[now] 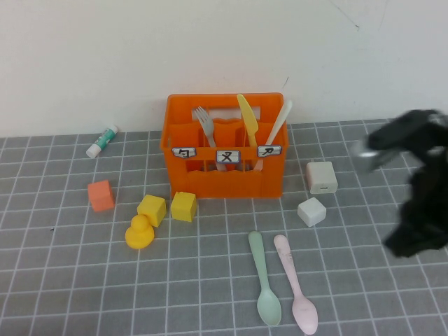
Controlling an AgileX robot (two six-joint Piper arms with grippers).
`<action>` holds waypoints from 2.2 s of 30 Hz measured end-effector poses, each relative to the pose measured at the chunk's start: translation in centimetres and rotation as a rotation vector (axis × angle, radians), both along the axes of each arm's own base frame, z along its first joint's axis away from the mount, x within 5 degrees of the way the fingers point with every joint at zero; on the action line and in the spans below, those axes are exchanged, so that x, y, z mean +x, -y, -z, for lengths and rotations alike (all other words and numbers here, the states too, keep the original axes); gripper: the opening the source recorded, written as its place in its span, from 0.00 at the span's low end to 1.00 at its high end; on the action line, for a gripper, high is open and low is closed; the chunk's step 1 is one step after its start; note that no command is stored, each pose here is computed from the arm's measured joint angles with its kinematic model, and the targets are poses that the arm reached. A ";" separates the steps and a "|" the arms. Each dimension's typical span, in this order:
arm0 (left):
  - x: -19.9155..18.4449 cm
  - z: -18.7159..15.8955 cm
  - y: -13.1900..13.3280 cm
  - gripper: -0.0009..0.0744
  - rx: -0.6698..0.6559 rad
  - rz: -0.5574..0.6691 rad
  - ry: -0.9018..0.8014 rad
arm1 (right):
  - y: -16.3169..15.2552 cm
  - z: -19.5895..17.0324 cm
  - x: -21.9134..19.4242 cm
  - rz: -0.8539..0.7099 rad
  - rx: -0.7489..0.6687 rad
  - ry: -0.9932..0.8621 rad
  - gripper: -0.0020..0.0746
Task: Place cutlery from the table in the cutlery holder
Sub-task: Pick up the spoon, then place the spoon on the box
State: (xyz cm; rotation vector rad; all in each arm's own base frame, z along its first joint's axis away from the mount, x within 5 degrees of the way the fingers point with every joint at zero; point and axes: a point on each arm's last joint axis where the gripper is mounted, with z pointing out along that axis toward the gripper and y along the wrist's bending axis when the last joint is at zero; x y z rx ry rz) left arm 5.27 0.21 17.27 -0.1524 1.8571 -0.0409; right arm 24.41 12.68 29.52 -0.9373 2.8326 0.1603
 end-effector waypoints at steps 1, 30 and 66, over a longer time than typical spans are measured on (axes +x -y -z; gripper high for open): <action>0.0 0.0 0.0 0.01 0.000 0.000 0.000 | -1.1 0.6 0.8 -0.025 -0.017 -0.018 0.06; 0.0 -0.1 0.0 0.01 -0.002 -0.001 0.002 | -15.7 12.2 9.6 0.174 -0.004 -0.004 0.63; 0.0 -0.1 0.0 0.01 0.000 0.000 0.001 | -19.8 10.6 10.2 0.104 0.288 0.074 0.24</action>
